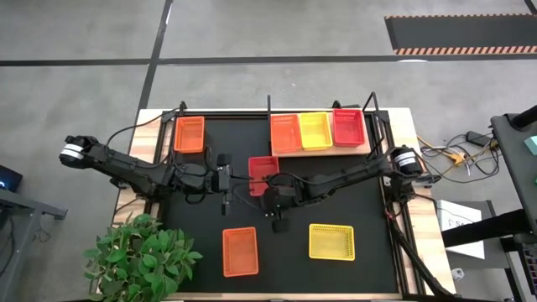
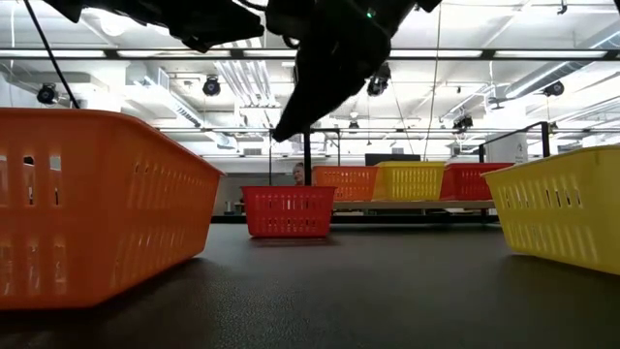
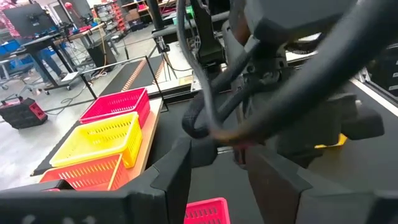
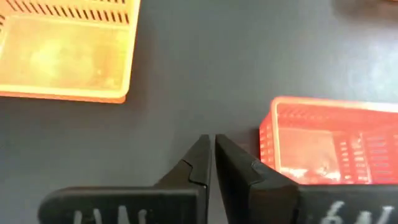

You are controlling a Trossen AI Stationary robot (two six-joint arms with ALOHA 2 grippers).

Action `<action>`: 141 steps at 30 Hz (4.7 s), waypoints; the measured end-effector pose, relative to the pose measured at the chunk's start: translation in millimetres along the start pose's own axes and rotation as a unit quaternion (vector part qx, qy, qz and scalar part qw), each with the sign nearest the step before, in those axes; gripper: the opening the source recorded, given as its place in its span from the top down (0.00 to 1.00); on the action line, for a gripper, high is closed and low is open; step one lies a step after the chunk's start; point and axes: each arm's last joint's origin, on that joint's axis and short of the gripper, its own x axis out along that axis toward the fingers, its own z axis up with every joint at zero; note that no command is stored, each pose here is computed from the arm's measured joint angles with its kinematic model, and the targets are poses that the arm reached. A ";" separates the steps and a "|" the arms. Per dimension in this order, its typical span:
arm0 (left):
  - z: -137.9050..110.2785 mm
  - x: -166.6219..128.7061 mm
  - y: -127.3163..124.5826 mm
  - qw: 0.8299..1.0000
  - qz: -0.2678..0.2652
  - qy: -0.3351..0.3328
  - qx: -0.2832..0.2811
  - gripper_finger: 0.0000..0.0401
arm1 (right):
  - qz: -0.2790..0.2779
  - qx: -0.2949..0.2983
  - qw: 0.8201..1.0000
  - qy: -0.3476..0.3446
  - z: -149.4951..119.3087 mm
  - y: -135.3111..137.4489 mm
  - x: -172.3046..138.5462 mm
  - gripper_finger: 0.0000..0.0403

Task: Stack baskets on shelf by color
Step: Stack the red bin on the stacked red bins on the shelf, then stack the top orange bin on the orange bin on the shelf

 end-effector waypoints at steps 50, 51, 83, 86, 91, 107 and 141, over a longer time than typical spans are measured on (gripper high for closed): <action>21.0 -2.0 4.7 0.996 0.021 -0.084 0.027 0.66 | -0.050 -0.127 0.991 0.001 -61.4 -19.8 -160.4 0.98; 20.7 -2.0 4.7 0.996 0.021 -0.084 0.027 0.66 | -0.065 -0.128 0.990 -0.002 -68.4 -25.6 -167.9 0.98; 34.2 -7.0 15.6 0.973 0.124 -0.139 0.133 0.66 | -0.135 0.050 0.973 0.178 -196.3 -154.5 -206.3 0.98; 33.9 -7.0 15.6 0.973 0.126 -0.137 0.135 0.66 | -0.134 0.056 0.972 0.185 -198.2 -158.2 -204.0 0.98; 32.6 -6.3 18.1 0.973 0.131 -0.133 0.135 0.66 | -0.135 0.058 0.971 0.190 -199.3 -160.9 -202.1 0.98; 27.0 -3.9 26.5 0.972 0.148 -0.121 0.137 0.66 | -0.158 0.072 0.962 0.209 -200.8 -165.6 -199.1 0.80; -5.3 11.3 88.3 0.952 0.297 -0.010 -0.075 0.66 | -0.062 0.130 0.987 -0.071 -143.9 -81.0 -242.9 0.81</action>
